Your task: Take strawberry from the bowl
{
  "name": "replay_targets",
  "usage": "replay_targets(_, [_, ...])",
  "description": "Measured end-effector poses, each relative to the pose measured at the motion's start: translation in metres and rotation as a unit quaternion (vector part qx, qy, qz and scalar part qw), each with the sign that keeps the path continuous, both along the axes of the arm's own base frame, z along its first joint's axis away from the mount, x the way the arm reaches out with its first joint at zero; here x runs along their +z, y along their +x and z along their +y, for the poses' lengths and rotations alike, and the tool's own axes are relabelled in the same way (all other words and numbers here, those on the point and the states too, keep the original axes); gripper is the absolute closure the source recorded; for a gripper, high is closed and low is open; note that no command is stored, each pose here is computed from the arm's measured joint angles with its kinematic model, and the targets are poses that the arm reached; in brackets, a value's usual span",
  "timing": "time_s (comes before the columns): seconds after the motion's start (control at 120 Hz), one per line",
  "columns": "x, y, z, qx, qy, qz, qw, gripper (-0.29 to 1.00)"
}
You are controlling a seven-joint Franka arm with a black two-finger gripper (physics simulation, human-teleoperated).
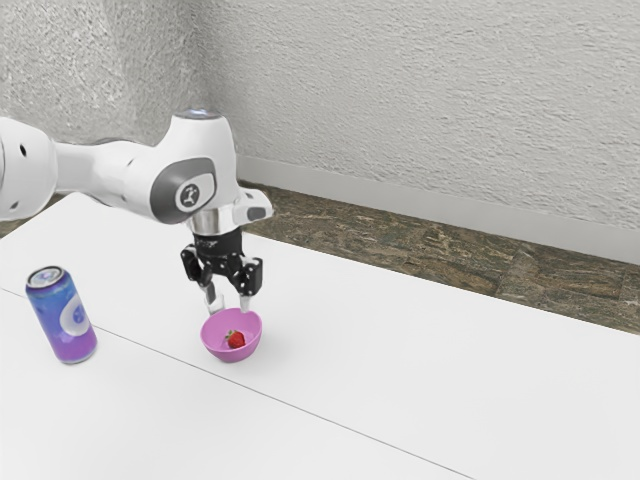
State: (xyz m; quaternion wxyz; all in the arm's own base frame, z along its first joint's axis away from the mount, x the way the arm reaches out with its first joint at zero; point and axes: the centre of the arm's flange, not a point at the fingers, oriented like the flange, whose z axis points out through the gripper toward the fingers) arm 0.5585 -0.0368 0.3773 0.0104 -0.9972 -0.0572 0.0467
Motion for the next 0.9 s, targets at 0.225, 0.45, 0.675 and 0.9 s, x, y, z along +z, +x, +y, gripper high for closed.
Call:
replay_targets(0.225, [-0.037,0.001,0.020,0.029,-0.005,0.005,1.000,0.28])
replay_targets(0.45, [-0.080,0.005,0.036,0.044,-0.001,0.022,0.999,0.30])
replay_targets(0.675, [-0.096,0.017,0.043,0.047,0.001,0.012,0.999,0.31])
replay_targets(0.9, [-0.115,0.034,0.042,0.044,0.003,0.009,0.999,0.31])
